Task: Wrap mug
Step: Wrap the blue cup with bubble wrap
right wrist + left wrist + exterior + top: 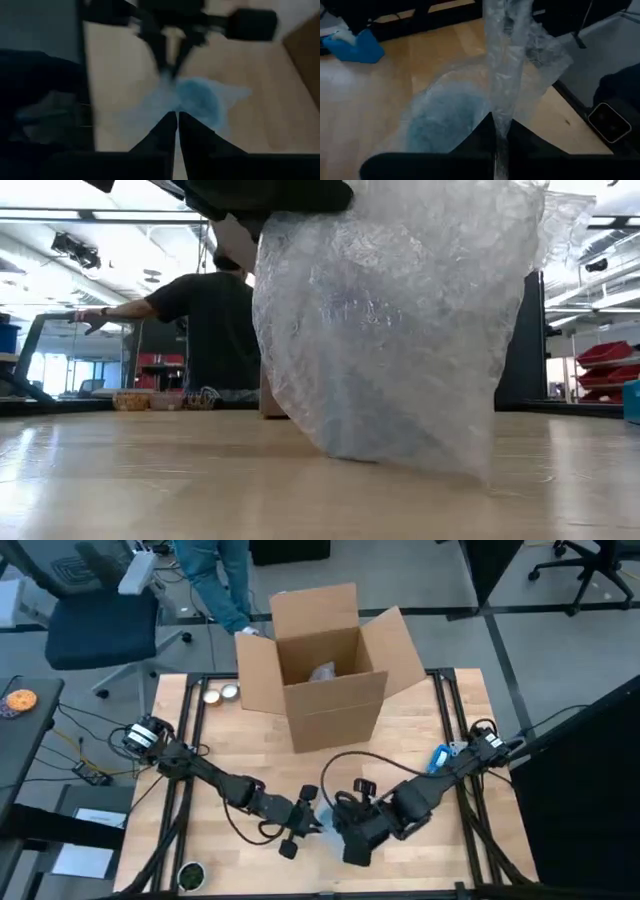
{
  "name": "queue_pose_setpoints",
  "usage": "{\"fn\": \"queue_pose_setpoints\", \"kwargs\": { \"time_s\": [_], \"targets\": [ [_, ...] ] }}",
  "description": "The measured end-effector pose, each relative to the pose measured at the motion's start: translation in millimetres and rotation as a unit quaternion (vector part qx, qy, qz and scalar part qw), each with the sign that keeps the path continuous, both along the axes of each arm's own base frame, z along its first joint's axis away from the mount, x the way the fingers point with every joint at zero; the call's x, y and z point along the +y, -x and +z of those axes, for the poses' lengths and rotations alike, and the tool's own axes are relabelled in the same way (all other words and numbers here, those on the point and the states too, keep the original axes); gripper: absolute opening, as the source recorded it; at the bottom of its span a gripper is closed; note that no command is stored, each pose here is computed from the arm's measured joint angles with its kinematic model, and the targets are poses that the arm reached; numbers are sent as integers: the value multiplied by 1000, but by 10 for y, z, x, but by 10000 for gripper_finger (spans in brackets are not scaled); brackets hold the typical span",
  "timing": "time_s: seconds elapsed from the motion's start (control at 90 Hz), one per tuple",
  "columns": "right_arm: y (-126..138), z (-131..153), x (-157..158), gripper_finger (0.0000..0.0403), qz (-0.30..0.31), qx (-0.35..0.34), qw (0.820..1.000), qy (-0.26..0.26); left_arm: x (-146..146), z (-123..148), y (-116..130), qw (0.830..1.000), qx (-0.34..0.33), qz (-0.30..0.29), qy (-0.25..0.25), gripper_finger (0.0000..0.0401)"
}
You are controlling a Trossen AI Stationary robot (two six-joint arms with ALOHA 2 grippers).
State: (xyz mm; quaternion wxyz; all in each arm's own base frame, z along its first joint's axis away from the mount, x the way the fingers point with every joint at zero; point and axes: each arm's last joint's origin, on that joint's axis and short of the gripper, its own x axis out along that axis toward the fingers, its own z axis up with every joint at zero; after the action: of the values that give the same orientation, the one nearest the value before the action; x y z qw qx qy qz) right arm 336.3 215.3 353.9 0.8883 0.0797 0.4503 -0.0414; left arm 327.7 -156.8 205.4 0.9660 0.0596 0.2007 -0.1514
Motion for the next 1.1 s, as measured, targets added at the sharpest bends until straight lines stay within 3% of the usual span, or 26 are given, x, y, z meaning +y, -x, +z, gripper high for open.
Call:
{"fn": "queue_pose_setpoints", "kwargs": {
  "time_s": [0.133,0.389,0.633,0.8,0.933,1.1],
  "targets": [
    [27,0,64,0,10,1,1000,-13,-4,-79,-25,1000,9,16,-2,0],
    [-87,81,218,0,61,-89,994,-29,-23,-232,-74,999,25,30,3,0],
    [-334,-410,25,0,28,9,999,-18,-7,-217,-96,999,10,43,4,0],
    [-469,-820,-119,0,2,107,994,-21,-2,-216,-97,999,10,43,3,0],
    [-480,-957,-221,0,-25,159,987,-5,8,-194,-71,999,19,30,-6,0],
    [-525,-1070,-222,0,-17,178,984,-6,29,-101,-19,999,22,30,-1,14]
  ]
}}
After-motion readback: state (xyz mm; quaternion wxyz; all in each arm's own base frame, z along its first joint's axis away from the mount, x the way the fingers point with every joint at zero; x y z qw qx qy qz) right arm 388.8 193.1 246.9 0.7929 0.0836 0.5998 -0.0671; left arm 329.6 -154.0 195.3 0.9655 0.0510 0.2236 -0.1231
